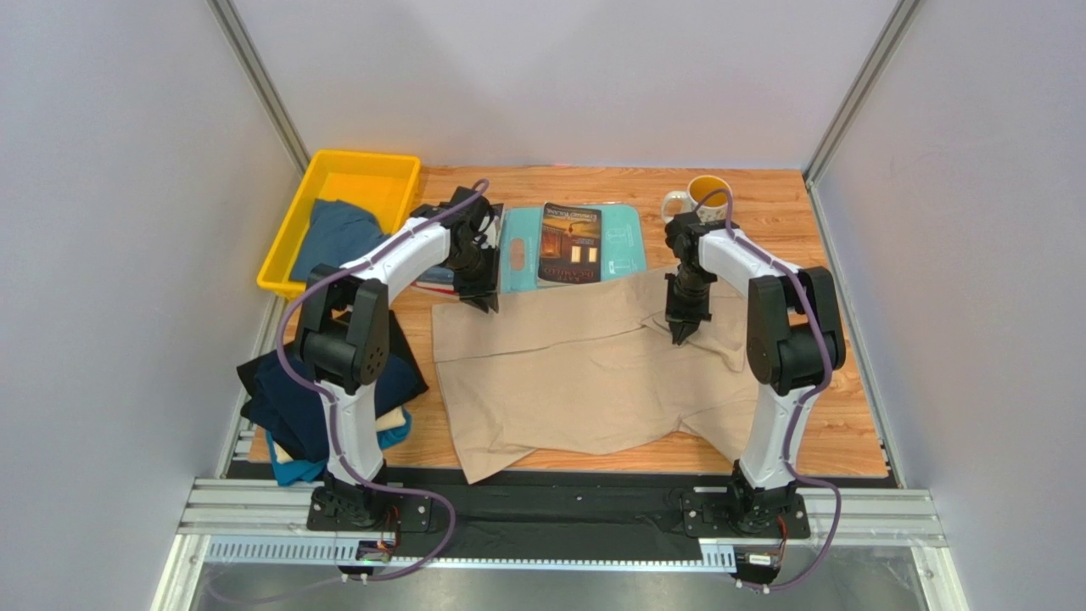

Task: Fold and stack the t-shirts
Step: Fold the tshirt

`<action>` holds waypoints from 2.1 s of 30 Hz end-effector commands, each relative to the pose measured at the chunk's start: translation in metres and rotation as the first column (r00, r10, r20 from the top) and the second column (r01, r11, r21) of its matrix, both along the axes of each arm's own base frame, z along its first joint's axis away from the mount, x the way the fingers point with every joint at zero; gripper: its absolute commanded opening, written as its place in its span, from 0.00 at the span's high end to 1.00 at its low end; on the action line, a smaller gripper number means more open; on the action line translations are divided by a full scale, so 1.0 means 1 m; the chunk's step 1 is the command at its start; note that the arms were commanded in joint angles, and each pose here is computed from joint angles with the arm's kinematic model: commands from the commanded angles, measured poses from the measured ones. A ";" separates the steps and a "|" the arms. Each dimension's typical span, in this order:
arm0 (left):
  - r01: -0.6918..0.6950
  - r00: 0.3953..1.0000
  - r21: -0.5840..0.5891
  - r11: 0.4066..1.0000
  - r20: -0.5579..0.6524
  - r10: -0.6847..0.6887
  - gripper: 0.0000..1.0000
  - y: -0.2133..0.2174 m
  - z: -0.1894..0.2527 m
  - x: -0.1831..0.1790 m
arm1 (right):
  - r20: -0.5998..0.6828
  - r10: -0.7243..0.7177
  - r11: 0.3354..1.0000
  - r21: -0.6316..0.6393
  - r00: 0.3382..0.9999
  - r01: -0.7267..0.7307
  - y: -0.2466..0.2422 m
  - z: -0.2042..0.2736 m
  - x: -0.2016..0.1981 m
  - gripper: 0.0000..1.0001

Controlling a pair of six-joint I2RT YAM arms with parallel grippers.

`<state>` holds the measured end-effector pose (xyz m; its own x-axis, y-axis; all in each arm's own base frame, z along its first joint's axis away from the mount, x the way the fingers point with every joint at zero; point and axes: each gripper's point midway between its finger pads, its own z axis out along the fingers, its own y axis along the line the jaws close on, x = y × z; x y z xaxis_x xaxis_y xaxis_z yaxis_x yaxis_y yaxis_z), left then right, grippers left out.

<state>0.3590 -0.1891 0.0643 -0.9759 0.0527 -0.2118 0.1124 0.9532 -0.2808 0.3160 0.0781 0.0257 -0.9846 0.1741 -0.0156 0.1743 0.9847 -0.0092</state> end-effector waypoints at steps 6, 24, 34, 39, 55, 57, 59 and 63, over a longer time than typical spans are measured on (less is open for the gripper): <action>-0.010 0.999 -0.036 0.999 0.047 0.012 0.69 0.001 0.014 0.018 | 0.080 0.012 0.999 0.047 0.997 -0.016 0.005 0.048 -0.008 1.00; -0.085 0.994 -0.030 0.996 0.070 0.087 0.70 0.032 0.025 0.026 | -0.096 0.060 0.993 0.106 0.994 -0.050 0.018 0.073 -0.088 1.00; -0.092 0.994 -0.028 0.995 0.060 0.094 0.70 0.038 0.022 0.018 | -0.204 0.082 0.994 0.089 0.975 -0.065 0.030 0.041 -0.099 0.64; -0.095 0.993 -0.014 0.995 0.070 0.096 0.69 0.043 0.023 0.014 | -0.057 0.076 0.997 0.035 0.996 -0.074 0.026 0.054 -0.061 0.51; -0.100 0.995 0.013 0.995 -0.014 0.100 0.76 0.044 -0.009 0.008 | 0.155 -0.101 0.980 -0.152 0.983 0.125 -0.086 0.023 0.090 0.59; -0.101 0.994 0.021 0.995 -0.027 0.101 0.84 0.044 -0.014 0.007 | 0.146 -0.107 0.979 -0.159 0.984 0.130 -0.092 0.011 0.098 0.62; -0.105 0.993 0.037 0.994 -0.050 0.107 0.97 0.046 -0.022 0.005 | 0.135 -0.110 0.978 -0.164 0.985 0.132 -0.095 0.001 0.101 0.72; -0.116 0.988 0.051 0.992 -0.093 0.120 1.00 0.047 -0.033 0.001 | 0.113 -0.111 0.975 -0.178 0.987 0.131 -0.098 -0.012 0.103 0.96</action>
